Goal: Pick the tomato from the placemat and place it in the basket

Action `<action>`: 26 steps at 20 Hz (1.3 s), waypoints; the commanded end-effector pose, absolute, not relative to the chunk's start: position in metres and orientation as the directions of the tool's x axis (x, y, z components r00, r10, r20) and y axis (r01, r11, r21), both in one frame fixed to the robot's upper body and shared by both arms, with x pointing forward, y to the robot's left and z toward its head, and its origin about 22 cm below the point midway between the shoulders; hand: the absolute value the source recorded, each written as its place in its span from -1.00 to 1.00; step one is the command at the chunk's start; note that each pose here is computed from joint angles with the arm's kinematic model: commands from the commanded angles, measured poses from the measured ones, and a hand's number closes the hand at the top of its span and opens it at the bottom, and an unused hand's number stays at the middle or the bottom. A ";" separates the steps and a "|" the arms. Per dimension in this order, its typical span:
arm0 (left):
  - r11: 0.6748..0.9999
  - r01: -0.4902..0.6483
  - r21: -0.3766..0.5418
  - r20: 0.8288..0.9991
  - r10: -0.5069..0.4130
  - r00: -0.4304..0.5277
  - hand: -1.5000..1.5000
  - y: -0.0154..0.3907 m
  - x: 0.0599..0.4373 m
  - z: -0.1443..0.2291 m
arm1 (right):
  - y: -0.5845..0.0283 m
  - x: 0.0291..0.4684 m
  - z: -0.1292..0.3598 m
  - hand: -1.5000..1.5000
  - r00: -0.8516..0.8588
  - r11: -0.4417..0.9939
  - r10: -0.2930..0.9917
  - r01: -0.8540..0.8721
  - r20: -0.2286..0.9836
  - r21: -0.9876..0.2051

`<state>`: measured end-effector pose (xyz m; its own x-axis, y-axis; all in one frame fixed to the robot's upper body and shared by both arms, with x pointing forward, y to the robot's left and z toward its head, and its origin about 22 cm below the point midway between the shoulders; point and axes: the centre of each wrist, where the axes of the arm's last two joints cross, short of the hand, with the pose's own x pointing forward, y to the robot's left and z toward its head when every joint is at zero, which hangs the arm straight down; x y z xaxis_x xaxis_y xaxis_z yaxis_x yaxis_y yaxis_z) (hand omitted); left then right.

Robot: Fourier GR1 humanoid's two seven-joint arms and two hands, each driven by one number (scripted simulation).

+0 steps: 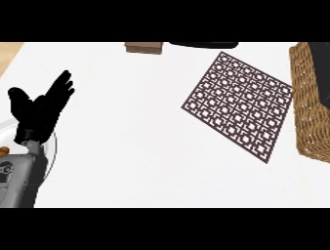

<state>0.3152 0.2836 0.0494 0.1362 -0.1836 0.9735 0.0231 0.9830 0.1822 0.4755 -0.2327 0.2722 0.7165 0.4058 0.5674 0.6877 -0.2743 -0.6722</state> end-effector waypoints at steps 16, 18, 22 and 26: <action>0.984 -0.033 0.176 0.971 -0.168 0.172 0.00 0.308 0.302 0.036 | -0.296 0.458 0.199 1.00 0.685 -0.400 0.111 0.694 0.720 -0.599; 0.986 -0.034 0.164 0.976 -0.157 0.151 0.00 0.304 0.309 0.049 | -0.300 0.454 0.183 -1.00 0.649 -0.367 0.099 0.728 0.754 -0.579; 0.985 -0.022 0.174 0.971 -0.168 0.171 0.00 0.304 0.297 0.041 | -0.313 0.451 0.170 -1.00 0.688 -0.364 0.088 0.696 0.721 -0.619; 0.983 -0.034 0.182 0.972 -0.175 0.156 0.00 0.304 0.303 0.034 | -0.295 0.456 0.164 -1.00 0.658 -0.321 0.168 0.740 0.734 -0.591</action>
